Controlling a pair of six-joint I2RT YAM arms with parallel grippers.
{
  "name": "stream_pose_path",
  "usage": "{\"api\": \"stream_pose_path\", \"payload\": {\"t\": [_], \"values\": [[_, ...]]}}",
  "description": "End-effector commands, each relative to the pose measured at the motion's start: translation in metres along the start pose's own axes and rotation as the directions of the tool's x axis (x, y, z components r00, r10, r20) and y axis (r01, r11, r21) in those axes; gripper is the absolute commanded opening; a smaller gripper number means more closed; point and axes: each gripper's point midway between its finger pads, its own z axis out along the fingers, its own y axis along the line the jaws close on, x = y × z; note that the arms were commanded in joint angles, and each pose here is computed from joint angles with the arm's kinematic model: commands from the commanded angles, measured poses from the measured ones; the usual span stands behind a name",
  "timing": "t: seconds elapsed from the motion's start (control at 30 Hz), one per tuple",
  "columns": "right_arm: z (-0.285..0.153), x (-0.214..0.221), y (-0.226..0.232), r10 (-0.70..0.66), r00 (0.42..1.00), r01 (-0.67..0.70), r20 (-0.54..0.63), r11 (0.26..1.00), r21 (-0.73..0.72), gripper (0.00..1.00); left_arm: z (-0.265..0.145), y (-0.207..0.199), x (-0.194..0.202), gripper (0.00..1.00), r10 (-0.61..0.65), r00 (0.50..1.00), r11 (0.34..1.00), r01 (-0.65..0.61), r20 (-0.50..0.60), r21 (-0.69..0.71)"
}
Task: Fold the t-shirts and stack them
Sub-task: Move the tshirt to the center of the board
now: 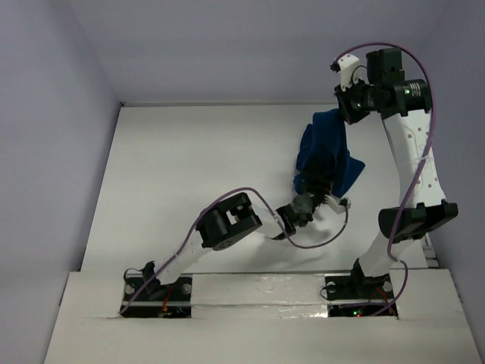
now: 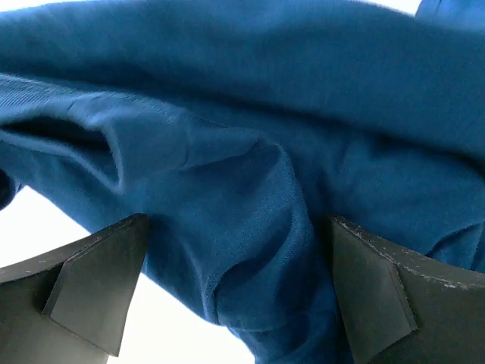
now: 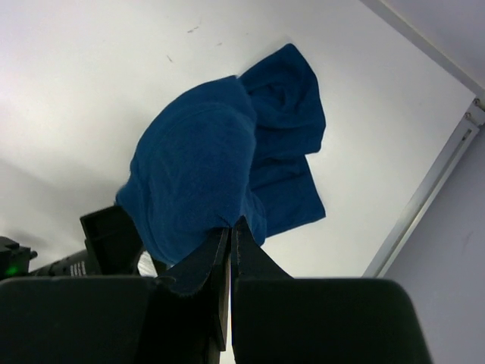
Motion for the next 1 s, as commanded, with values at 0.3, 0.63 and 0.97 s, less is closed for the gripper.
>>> {"api": "stream_pose_path", "payload": {"t": [0.3,0.63,0.97], "values": [[-0.016,-0.035,0.004,-0.015,0.991,0.019,0.133,0.999,-0.027,0.00,-0.034,0.163,0.014,0.00,-0.368,0.924,0.817,0.373,0.101,-0.441],[-0.032,-0.038,0.011,-0.034,0.985,0.041,0.168,0.998,-0.039,0.00,-0.024,0.229,0.058,0.00,-0.753,0.633,0.597,0.772,0.180,-0.219],[-0.039,-0.055,0.019,-0.031,0.961,0.050,0.276,0.997,-0.064,0.00,-0.062,0.315,0.123,0.00,-0.879,0.451,0.465,0.883,0.157,0.064]]}}
